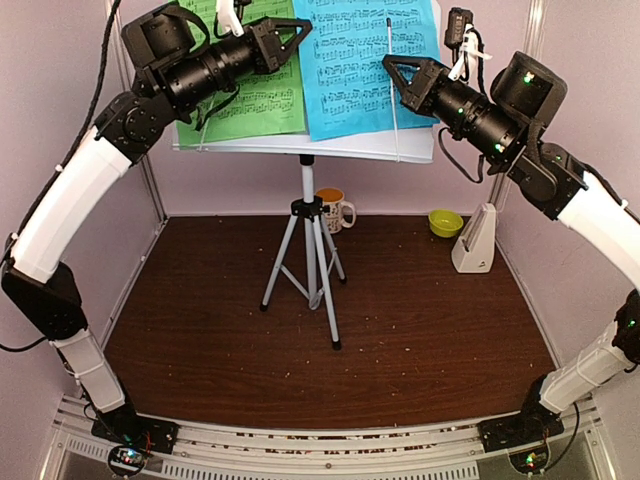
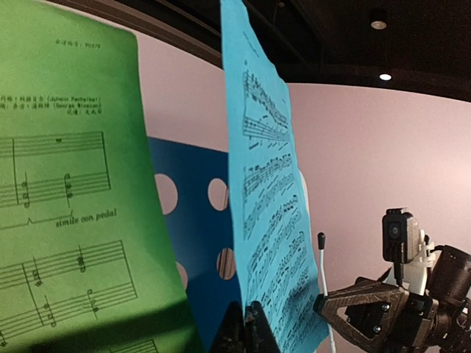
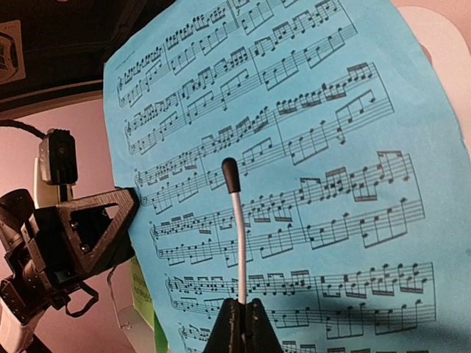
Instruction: Set up the instrument practice props
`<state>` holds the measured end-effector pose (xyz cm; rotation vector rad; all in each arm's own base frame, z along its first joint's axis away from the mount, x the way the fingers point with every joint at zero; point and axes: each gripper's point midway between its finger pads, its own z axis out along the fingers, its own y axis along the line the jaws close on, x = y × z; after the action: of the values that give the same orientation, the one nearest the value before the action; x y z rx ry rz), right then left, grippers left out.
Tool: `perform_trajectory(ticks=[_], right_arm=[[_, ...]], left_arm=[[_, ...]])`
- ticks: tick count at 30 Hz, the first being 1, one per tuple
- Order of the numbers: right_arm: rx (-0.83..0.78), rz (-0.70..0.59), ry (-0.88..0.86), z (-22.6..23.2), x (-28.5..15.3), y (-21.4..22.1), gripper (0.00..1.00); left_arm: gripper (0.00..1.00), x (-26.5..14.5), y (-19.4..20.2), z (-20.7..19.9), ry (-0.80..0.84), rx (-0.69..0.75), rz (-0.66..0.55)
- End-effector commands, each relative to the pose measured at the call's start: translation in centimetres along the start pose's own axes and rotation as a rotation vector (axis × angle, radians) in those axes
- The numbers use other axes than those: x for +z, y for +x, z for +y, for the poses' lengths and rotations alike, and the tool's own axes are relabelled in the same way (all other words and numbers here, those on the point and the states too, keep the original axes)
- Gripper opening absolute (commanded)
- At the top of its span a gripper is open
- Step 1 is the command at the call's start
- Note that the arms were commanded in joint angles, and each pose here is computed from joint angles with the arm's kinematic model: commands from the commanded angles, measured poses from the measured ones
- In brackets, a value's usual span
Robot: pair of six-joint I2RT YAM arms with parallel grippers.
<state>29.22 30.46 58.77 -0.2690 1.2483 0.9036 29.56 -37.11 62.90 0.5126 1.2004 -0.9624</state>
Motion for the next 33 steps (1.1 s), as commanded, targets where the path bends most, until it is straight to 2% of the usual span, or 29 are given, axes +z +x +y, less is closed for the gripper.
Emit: perform_trajectory(ticks=[1,10,21,24,26,30,33], right_arm=[[-0.011,-0.039,-0.042,0.8,-0.8,-1.6,0.00],[-0.019,-0.043,-0.074,1.2,-0.9,-1.3,0.00],[-0.018,-0.041,-0.067,1.1,-0.8,-1.2,0.00],[-0.012,-0.039,-0.044,0.7,-0.8,-1.1,0.18],[-0.008,-0.039,-0.031,0.5,-0.9,-1.1,0.29],[0.005,-0.050,-0.013,0.3,-1.2,-1.5,0.40],[0.006,-0.052,-0.012,0.3,-1.4,-1.6,0.42]], left_arm=[[0.00,-0.3,-1.8,-1.2,0.046,0.042,-0.022],[0.00,0.0,0.5,-1.9,0.104,0.085,0.060],[0.00,0.1,0.8,-1.9,0.106,0.109,0.069],[0.00,0.1,0.6,-1.6,0.088,0.109,0.061],[0.06,0.0,0.4,-1.7,0.093,0.108,0.056],[0.23,-0.3,-0.3,-2.0,0.100,0.110,0.044],[0.32,-0.9,-1.2,-2.4,0.112,0.110,0.024]])
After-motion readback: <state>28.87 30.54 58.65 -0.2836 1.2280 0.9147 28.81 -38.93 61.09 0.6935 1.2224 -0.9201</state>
